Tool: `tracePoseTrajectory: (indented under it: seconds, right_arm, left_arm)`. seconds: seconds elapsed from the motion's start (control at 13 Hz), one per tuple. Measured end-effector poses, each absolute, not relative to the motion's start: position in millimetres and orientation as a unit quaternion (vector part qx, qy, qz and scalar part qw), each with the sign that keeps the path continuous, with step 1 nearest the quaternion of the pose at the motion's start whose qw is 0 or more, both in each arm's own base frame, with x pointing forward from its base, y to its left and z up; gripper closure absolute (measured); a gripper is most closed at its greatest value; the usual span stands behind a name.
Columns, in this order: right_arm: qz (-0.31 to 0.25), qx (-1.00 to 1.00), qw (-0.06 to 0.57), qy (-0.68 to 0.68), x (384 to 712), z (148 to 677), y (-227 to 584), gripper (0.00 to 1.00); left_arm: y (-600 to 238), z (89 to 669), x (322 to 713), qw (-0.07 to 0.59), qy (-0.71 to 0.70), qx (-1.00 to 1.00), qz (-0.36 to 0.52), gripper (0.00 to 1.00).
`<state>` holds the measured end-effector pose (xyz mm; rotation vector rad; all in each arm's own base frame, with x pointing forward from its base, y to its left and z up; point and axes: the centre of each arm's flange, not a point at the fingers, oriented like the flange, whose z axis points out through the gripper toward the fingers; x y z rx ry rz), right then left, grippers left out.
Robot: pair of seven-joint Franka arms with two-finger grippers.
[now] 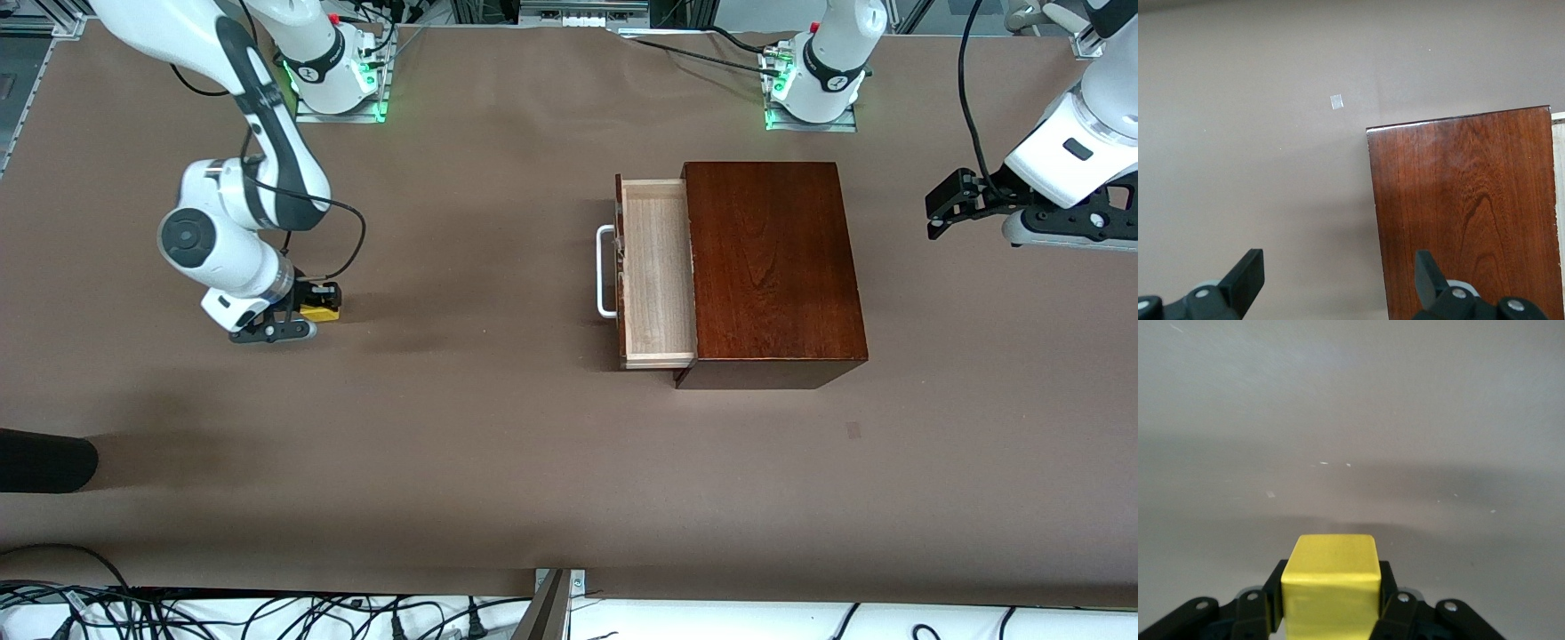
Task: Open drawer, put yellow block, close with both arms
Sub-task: 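Lower the right gripper onto the yellow cube and grasp it, then carry the yellow cube with the right gripper over the open drawer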
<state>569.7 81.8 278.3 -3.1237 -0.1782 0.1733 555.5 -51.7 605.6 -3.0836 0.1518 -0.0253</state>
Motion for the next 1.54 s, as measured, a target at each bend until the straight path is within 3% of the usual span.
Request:
tracePoseTrajectory:
  seconds: [0.31, 0.62, 1.15, 1.54]
  right_arm:
    - [0.059, -0.995, 0.013, -0.086, 608, 382, 110, 0.44]
    - [0.047, -0.984, 0.015, -0.17, 610, 452, 193, 0.44]
    - [0.004, -0.915, 0.013, -0.404, 541, 475, 413, 0.44]
    - [-0.026, -0.84, 0.0, -0.542, 486, 456, 548, 0.44]
  left_arm:
    - [-53, 606, 555, 0.027, 0.05, -0.998, -0.008, 0.0]
    - [-53, 606, 555, 0.027, 0.051, -0.998, -0.008, 0.0]
    - [-54, 606, 555, 0.027, 0.051, -0.998, -0.008, 0.0]
    - [-54, 606, 556, 0.027, 0.051, -0.998, -0.008, 0.0]
